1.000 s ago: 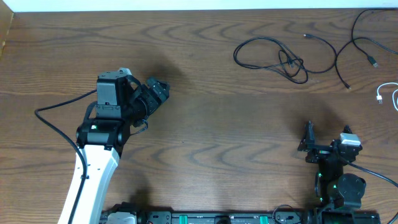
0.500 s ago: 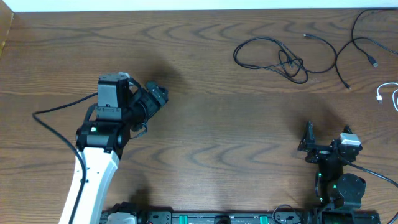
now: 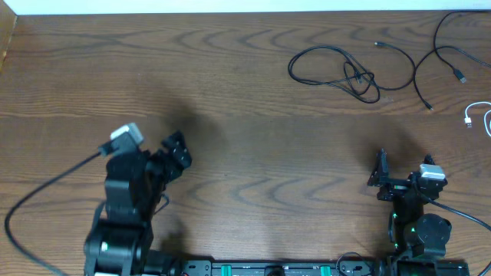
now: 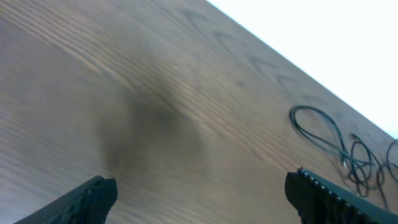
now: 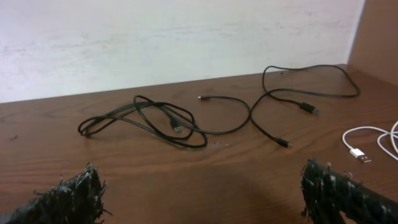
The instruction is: Untangle cables
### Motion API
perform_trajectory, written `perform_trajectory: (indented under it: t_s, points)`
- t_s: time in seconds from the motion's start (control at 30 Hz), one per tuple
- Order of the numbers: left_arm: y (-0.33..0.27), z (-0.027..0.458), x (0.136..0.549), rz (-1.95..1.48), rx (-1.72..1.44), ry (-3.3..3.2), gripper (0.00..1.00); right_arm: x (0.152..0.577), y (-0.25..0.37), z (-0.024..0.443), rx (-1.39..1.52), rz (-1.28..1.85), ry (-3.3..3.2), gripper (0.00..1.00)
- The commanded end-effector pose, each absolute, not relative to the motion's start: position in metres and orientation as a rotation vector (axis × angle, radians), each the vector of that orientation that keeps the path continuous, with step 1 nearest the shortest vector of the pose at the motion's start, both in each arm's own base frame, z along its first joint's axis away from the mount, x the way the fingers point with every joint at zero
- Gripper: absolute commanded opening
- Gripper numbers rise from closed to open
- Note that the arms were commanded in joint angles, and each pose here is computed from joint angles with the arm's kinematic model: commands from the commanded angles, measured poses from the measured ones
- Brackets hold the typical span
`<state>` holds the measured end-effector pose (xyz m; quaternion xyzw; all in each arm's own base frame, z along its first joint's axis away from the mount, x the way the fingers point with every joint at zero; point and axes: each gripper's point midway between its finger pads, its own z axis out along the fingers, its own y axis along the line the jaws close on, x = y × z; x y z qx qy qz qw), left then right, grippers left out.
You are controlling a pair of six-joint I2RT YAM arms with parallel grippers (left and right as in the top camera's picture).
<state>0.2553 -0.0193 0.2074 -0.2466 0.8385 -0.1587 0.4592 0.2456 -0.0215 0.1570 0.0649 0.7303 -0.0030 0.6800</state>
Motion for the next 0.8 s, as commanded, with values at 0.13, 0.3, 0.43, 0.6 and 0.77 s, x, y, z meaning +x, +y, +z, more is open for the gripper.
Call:
perform_trajectory:
  t_s: [0.13,0.3,0.43,0.6,0.77]
  points:
    - [-0.003,0.189,0.241,-0.318,-0.481,1.916,0.92,0.245,-0.024,0.157,0.142,-0.029,1.637,0.99]
    - [-0.007,0.180,0.242,-0.342,-0.379,1.775,0.92,0.245,-0.024,0.157,0.142,-0.029,1.637,0.99]
    - [-0.010,0.166,0.245,-0.349,-0.331,1.709,0.92,0.245,-0.024,0.157,0.142,-0.029,1.637,0.99]
    - [-0.018,0.152,0.247,-0.313,-0.188,1.671,0.92,0.245,-0.024,0.157,0.142,-0.029,1.637,0.99]
    - [-0.019,0.152,0.245,-0.219,-0.082,1.665,0.92,0.245,-0.024,0.157,0.142,-0.029,1.637,0.99]
